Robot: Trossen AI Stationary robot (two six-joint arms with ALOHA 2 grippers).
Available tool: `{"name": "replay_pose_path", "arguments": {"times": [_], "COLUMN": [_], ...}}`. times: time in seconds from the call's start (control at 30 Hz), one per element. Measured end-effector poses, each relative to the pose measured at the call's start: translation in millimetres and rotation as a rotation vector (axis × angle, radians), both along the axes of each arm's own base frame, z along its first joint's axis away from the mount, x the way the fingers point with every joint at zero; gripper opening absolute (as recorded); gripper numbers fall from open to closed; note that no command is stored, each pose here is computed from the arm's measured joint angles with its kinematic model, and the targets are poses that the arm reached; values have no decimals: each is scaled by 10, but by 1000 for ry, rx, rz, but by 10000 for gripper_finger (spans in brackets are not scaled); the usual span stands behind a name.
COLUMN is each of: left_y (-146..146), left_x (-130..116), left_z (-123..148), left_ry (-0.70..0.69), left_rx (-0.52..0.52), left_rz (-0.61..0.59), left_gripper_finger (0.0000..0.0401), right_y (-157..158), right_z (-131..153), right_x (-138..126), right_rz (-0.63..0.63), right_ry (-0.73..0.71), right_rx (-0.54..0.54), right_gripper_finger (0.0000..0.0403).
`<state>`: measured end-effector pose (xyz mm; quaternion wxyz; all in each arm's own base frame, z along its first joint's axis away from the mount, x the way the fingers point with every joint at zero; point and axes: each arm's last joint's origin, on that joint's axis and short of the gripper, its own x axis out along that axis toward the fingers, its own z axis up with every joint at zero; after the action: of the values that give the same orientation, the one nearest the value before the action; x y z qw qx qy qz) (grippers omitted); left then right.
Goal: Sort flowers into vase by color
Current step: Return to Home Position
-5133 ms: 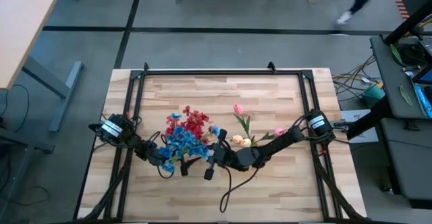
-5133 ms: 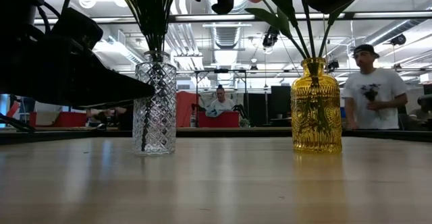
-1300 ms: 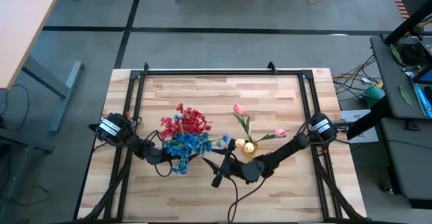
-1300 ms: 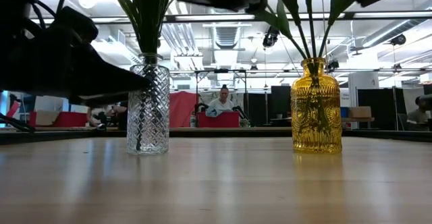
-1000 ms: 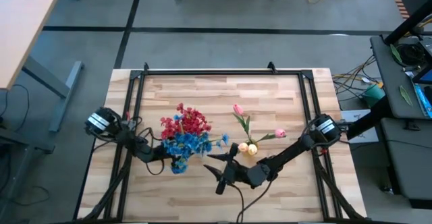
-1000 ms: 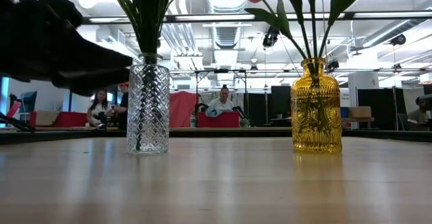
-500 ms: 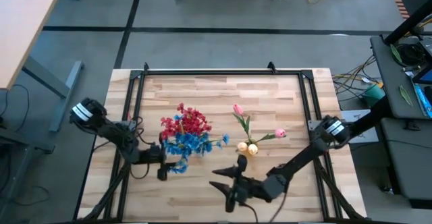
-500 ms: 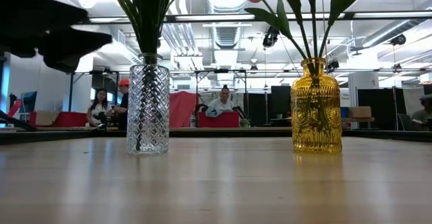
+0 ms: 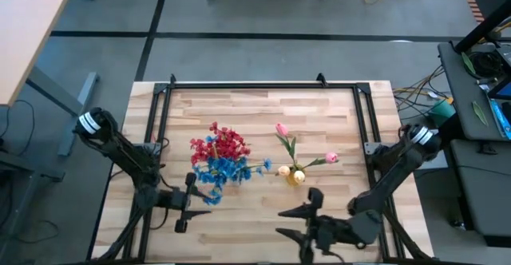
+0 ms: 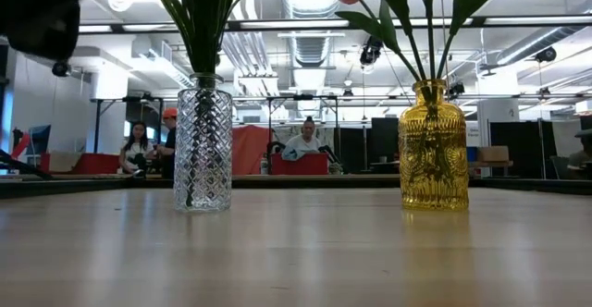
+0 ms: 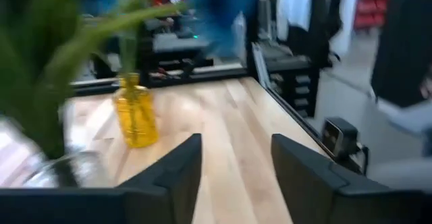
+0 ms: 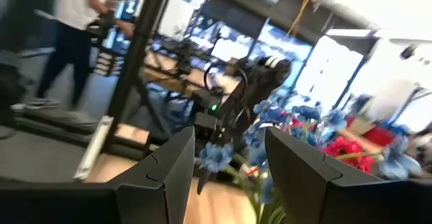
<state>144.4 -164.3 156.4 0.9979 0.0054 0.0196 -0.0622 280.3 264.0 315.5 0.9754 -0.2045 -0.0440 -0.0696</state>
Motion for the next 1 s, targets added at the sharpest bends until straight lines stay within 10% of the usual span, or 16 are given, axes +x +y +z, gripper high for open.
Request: {"name": "replay_pose_path", "arguments": {"times": [0.4, 1.0], "left_y": [-311, 123], "left_x": [67, -515], "left_z": [571, 763], "left_ry": [292, 375], "left_rx": [210, 145], "left_rz": [-268, -384], "left_gripper_finger": [7, 0], "right_y": [-323, -609], "right_z": [395, 163], "right_x": [-526, -880], "right_rz": [72, 10], "right_ry": [177, 265], "right_rx": [179, 183], "right_gripper_finger": [173, 164]}}
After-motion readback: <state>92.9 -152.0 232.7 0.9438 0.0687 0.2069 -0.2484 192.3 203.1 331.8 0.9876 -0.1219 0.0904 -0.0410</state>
